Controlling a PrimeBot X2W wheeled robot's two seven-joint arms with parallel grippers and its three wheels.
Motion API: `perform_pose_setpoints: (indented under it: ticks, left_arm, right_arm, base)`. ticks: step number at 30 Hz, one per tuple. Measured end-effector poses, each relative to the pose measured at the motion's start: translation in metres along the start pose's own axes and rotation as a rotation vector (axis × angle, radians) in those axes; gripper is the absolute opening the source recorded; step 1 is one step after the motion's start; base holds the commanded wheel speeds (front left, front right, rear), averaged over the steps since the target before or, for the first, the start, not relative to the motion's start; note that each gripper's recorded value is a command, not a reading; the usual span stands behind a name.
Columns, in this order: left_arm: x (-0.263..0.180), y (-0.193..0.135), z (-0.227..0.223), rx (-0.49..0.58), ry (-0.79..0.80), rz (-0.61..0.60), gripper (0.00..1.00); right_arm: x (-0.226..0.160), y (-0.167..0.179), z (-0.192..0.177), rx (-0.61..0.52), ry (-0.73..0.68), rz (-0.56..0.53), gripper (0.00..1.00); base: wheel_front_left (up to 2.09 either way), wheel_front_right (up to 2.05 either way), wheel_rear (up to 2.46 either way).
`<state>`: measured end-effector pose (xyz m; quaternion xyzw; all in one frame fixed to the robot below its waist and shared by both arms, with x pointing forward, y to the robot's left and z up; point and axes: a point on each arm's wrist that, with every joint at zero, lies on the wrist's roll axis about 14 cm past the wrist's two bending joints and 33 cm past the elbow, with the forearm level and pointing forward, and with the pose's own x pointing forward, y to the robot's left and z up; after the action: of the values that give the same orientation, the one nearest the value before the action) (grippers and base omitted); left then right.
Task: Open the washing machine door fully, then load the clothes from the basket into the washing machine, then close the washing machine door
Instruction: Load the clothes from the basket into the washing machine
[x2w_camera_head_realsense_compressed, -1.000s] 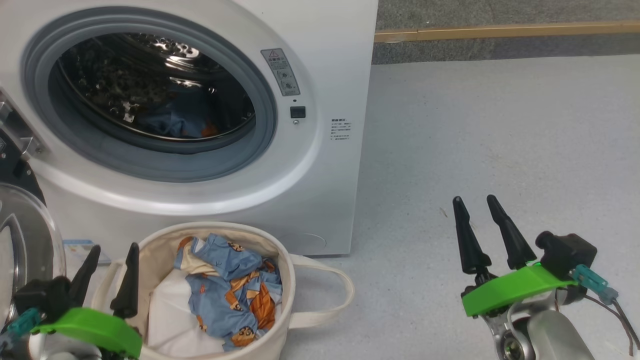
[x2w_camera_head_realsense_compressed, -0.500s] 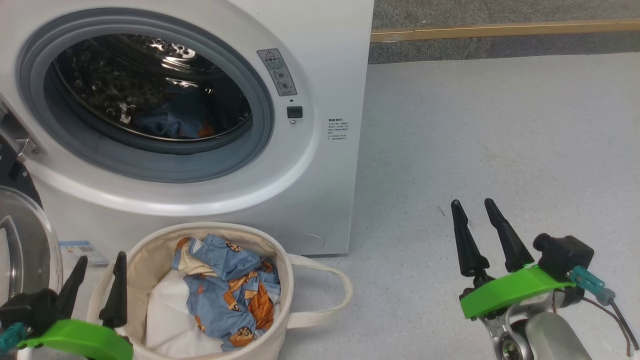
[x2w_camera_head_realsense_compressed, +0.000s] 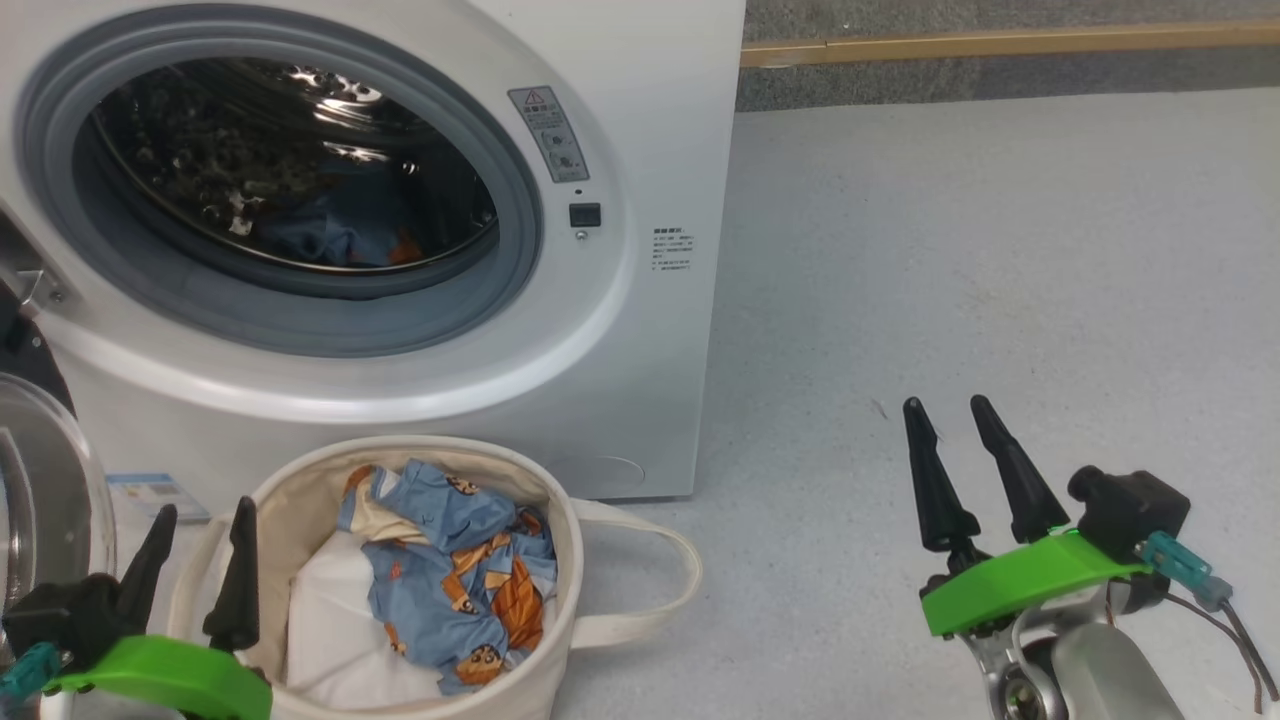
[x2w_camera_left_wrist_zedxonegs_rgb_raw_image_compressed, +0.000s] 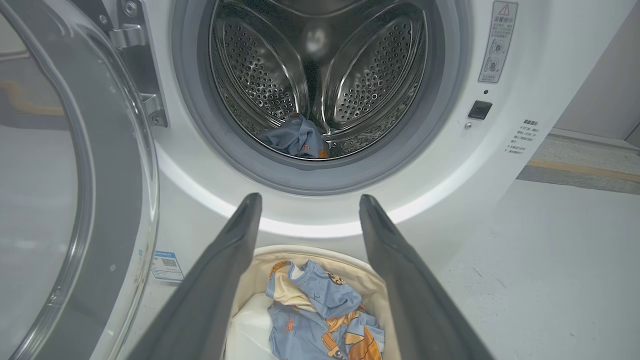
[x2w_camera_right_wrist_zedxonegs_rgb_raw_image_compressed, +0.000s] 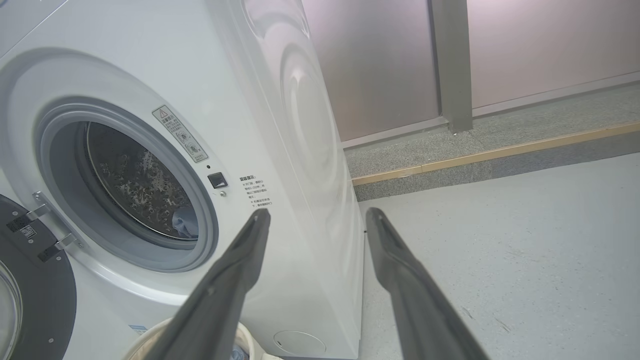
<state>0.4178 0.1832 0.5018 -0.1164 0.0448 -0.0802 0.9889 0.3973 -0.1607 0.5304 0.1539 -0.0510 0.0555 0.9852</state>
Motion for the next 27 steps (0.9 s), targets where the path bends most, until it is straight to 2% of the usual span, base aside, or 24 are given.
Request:
perform_pose_setpoints:
  ticks: [13,20,27]
  left_arm:
    - [0.030,-0.019,-0.062,0.007,0.210,-0.090,1.00]
    - [0.051,-0.032,-0.115,-0.017,0.367,-0.159,1.00]
    - [0.072,-0.032,-0.173,-0.031,0.536,-0.160,1.00]
  right_arm:
    - [0.005,-0.016,-0.005,-0.007,0.009,-0.041,1.00]
    - [0.012,-0.034,-0.006,-0.017,0.001,-0.084,1.00]
    - [0.028,-0.050,-0.013,-0.043,0.001,-0.115,1.00]
  base:
    - [0.00,0.00,0.00]
    - [0.00,0.00,0.00]
    - [0.00,0.00,0.00]
